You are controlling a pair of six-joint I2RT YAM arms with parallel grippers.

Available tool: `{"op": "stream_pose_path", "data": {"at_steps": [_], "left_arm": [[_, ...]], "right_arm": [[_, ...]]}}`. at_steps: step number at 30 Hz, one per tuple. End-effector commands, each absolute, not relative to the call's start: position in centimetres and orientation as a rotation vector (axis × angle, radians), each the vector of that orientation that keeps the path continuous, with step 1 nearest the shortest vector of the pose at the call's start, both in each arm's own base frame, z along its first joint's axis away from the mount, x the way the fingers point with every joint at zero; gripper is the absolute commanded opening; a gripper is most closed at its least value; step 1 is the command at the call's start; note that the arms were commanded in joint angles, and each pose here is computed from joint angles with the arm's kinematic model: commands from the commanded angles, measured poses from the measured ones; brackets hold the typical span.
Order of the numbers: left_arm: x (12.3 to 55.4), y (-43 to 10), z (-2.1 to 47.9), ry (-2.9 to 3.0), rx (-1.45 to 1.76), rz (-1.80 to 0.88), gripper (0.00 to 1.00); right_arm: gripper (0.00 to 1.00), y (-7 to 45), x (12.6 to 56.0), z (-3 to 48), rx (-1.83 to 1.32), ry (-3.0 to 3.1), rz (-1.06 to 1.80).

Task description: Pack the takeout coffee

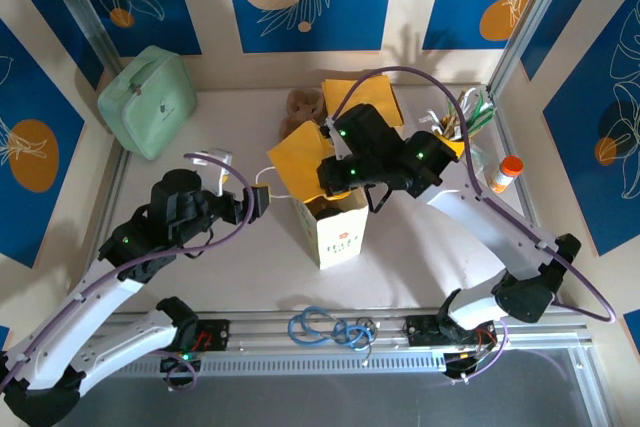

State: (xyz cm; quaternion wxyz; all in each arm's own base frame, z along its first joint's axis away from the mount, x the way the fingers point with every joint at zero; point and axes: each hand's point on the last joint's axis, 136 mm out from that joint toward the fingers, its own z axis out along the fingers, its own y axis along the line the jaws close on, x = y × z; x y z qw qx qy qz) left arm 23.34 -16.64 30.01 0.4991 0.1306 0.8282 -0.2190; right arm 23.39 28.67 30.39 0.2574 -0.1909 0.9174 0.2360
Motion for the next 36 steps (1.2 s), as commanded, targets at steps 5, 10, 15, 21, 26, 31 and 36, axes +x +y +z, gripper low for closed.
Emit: {"op": "stream_pose_path", "data": {"at_steps": [5, 10, 15, 21, 26, 31, 36], "left_arm": [[23.4, -17.0, 30.1, 1.991, 0.315, -0.55, 1.0], [23.4, -17.1, 30.0, 1.992, 0.318, -0.552, 1.0], [23.4, -17.0, 29.8, 1.997, 0.32, -0.543, 1.0], [23.4, -17.1, 29.8, 1.995, 0.321, -0.544, 1.0], [23.5, -17.2, 29.8, 1.995, 0.323, -0.543, 0.99], [23.5, -17.1, 30.1, 1.987, 0.327, -0.541, 0.99], [23.4, -17.1, 30.0, 1.99, 0.327, -0.54, 0.99]], "right_arm": [[0.04, 27.9, 23.0, 27.6, -0.528, 2.571, 0.527], [0.04, 28.0, 22.9, 26.5, -0.524, 2.612, 0.515], [0.04, 28.2, 22.9, 25.4, -0.534, 2.656, 0.48], [0.04, 28.0, 23.0, 24.3, -0.537, 2.701, 0.422], [0.04, 28.1, 22.9, 23.4, -0.552, 2.737, 0.39], [0.04, 28.1, 23.0, 22.6, -0.555, 2.758, 0.353], [0.04, 28.1, 23.1, 21.9, -0.56, 2.772, 0.32]]}}
